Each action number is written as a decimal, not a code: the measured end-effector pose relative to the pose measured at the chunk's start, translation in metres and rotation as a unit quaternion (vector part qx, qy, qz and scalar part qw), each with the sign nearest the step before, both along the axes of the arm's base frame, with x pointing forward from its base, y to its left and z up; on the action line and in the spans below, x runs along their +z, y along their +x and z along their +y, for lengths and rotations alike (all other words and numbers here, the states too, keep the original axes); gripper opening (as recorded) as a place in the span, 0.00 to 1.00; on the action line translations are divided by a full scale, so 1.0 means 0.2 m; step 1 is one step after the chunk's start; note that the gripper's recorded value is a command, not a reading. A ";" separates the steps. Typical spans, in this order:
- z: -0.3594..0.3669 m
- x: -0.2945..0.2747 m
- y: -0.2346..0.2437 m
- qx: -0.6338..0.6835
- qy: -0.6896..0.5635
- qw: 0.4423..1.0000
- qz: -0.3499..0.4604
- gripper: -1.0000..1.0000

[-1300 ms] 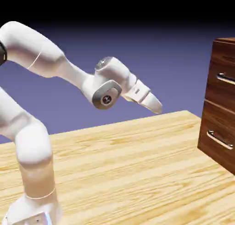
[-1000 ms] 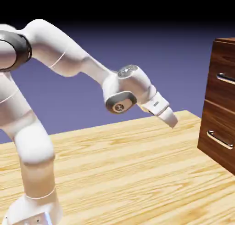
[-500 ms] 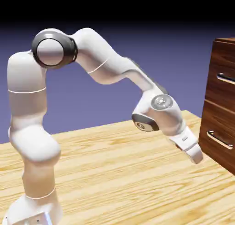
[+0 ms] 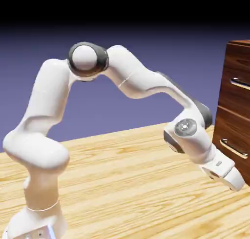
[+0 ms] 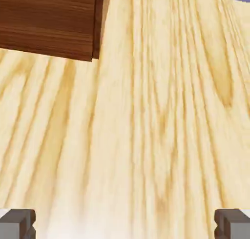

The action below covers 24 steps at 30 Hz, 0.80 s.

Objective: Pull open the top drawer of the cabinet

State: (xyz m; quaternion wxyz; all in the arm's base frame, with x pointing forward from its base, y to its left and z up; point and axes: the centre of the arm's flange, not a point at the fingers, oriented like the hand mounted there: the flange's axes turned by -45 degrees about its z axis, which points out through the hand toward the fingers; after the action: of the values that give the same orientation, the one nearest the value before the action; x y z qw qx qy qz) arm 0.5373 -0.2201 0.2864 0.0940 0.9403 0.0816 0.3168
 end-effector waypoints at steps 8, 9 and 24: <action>-0.01 0.16 0.19 0.064 -0.137 0.986 -0.068 1.00; 0.00 0.19 0.22 0.074 -0.156 0.982 -0.078 1.00; 0.67 0.74 0.70 0.262 -0.461 0.811 -0.249 1.00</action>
State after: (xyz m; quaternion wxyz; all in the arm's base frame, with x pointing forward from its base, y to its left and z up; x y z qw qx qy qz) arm 0.6765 -0.0871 0.4342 0.4469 0.6186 0.4350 0.4779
